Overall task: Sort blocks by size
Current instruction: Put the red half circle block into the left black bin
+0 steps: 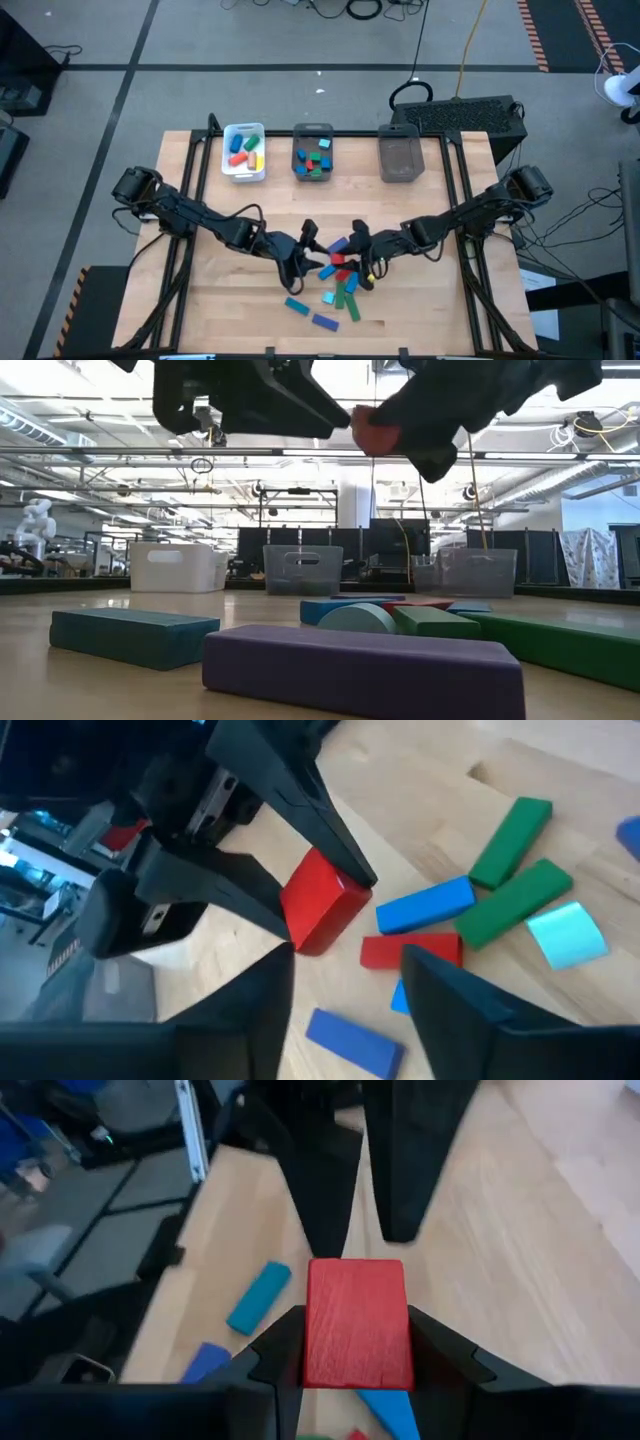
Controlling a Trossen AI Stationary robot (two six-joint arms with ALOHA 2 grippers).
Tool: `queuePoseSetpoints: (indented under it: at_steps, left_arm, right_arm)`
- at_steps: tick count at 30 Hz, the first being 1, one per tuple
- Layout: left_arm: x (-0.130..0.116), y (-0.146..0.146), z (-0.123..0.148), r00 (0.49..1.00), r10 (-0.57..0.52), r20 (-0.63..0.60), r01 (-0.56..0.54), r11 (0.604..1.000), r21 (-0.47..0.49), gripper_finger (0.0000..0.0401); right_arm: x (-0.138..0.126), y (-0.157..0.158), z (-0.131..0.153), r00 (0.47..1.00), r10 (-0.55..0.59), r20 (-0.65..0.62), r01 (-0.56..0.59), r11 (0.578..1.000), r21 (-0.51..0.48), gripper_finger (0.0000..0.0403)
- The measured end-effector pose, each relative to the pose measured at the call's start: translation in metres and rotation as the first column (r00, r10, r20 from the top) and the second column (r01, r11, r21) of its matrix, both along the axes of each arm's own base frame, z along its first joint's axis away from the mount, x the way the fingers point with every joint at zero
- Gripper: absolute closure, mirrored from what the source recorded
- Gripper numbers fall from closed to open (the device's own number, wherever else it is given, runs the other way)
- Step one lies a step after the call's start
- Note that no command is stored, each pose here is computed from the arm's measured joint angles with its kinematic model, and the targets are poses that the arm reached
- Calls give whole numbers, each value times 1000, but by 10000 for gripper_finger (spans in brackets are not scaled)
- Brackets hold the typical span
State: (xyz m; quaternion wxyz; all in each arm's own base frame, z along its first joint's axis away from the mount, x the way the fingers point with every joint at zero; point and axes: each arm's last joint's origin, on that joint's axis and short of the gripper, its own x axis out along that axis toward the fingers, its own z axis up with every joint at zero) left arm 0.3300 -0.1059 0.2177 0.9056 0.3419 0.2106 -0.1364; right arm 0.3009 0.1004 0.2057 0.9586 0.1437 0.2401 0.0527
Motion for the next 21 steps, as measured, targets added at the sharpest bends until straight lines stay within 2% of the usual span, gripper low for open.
queuePoseSetpoints:
  at_steps: [4, 7, 14, 21]
  left_arm:
    - [2, -1, 3, 999, -10, 38, 10, 1000, 6, 167]
    - [3, -1, 5, 998, -36, 58, 36, 999, -9, 147]
    - [5, 6, 6, 997, -20, 71, 21, 1000, -8, 144]
    - [8, 8, 11, 990, -60, 128, 52, 997, 64, 145]
  right_arm:
    - [1, 0, 2, 1000, 2, 19, -2, 1000, 7, 277]
    - [2, -1, 2, 1000, -4, 28, 4, 1000, 1, 277]
    - [5, -4, 9, 995, -8, 100, 8, 1000, 1, 277]
    - [8, -9, 11, 992, -23, 126, 22, 1000, 12, 277]
